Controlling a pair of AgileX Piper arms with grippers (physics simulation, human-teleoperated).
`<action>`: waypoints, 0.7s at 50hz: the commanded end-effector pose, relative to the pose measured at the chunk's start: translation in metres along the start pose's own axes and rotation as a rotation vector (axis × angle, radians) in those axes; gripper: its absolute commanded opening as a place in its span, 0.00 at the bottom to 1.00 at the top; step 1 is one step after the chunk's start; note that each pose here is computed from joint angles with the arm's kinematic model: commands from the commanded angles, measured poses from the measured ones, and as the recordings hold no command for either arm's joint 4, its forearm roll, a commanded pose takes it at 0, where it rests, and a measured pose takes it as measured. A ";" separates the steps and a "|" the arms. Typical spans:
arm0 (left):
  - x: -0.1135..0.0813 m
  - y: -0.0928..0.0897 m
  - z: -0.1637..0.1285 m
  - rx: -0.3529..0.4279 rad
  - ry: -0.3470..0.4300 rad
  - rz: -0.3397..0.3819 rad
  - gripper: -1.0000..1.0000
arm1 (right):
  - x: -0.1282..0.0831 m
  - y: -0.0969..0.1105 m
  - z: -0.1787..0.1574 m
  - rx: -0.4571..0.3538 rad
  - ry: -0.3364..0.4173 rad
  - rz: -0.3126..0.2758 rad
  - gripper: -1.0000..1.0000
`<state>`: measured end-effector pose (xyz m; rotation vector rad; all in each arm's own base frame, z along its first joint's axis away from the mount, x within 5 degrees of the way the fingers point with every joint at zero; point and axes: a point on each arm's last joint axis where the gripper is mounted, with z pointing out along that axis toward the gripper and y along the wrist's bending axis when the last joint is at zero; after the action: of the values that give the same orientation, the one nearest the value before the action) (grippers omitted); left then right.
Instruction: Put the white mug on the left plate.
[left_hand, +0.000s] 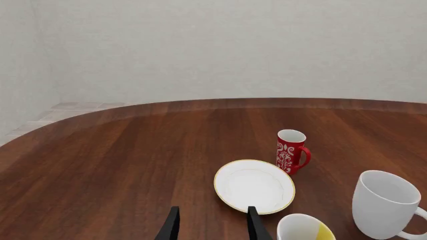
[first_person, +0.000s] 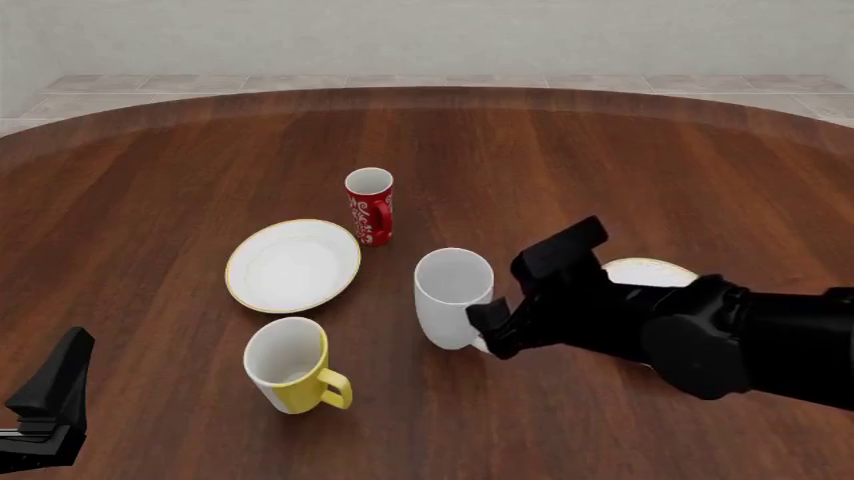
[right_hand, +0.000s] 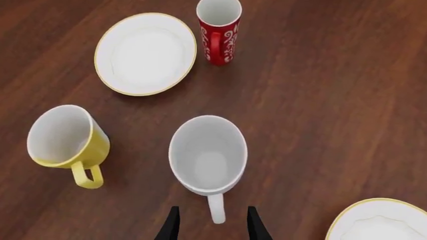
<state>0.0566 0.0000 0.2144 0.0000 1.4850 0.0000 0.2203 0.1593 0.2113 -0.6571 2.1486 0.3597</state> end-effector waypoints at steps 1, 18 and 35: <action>0.000 0.000 0.000 0.000 0.000 0.000 1.00 | 0.003 0.001 0.004 -0.003 0.008 0.003 1.00; 0.000 0.000 0.000 0.001 0.000 0.000 1.00 | 0.007 0.001 0.009 -0.004 0.021 0.007 1.00; 0.000 0.000 0.000 0.003 0.001 0.000 1.00 | 0.012 0.000 0.015 0.001 0.029 0.013 1.00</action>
<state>0.0566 -0.0001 0.2144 0.0012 1.4853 -0.0015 0.2227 0.1626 0.1966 -0.6555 2.1749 0.3615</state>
